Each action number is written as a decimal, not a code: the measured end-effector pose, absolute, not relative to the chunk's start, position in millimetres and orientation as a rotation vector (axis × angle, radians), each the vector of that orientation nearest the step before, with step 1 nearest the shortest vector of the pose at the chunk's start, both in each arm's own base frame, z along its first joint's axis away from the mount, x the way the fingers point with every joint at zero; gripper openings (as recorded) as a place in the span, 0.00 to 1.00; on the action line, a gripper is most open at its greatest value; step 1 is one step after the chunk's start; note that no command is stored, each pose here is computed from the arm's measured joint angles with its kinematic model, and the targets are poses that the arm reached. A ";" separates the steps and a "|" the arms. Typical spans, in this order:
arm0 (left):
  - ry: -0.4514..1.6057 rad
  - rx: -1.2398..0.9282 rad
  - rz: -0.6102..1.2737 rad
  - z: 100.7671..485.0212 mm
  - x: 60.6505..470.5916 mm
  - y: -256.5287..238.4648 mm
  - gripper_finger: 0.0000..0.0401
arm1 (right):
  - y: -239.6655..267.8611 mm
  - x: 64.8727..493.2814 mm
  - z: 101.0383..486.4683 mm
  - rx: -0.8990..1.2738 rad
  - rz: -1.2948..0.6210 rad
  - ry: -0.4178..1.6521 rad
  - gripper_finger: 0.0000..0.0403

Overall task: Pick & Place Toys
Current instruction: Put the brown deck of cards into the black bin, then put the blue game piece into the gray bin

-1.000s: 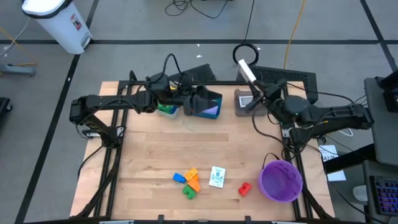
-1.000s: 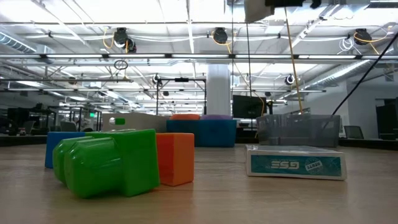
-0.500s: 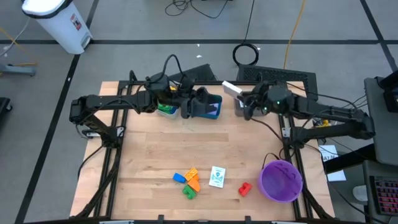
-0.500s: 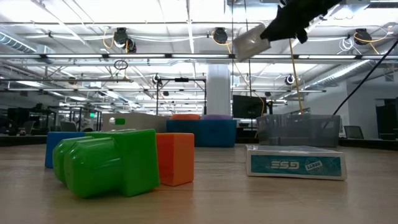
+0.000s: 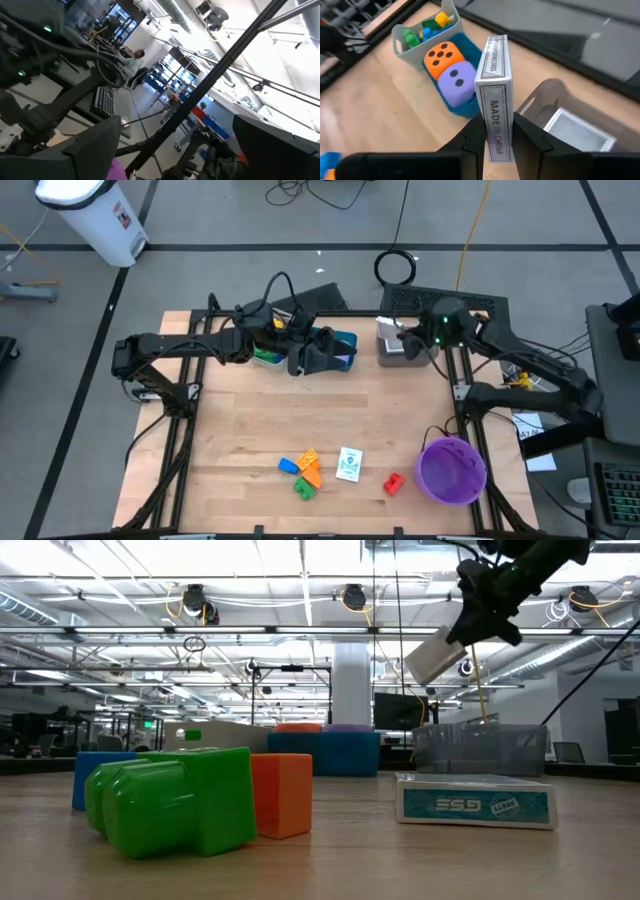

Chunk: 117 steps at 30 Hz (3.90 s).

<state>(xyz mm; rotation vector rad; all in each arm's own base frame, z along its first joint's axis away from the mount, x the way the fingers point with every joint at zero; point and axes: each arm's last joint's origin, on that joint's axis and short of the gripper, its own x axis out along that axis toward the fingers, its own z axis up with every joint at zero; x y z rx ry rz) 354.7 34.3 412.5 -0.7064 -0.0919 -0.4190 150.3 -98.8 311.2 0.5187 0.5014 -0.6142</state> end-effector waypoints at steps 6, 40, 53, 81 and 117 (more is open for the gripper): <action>-0.076 -0.716 -0.409 411.0 355.1 34.7 0.97 | -120.2 139.3 306.9 0.663 -0.587 0.488 0.15; 0.038 -0.747 -0.369 399.3 358.1 28.4 0.97 | -204.6 133.0 227.6 1.116 -0.636 0.717 0.16; 0.031 -0.729 -0.349 398.9 358.3 29.0 0.97 | -218.4 128.3 213.7 1.244 -0.647 0.701 0.16; 0.027 -0.729 -0.340 398.9 358.4 29.3 0.97 | -222.0 108.2 231.7 1.167 -0.771 0.595 0.41; 0.257 -0.708 -0.310 376.6 359.6 -18.5 0.97 | -118.7 181.9 318.6 0.953 -0.216 0.294 0.41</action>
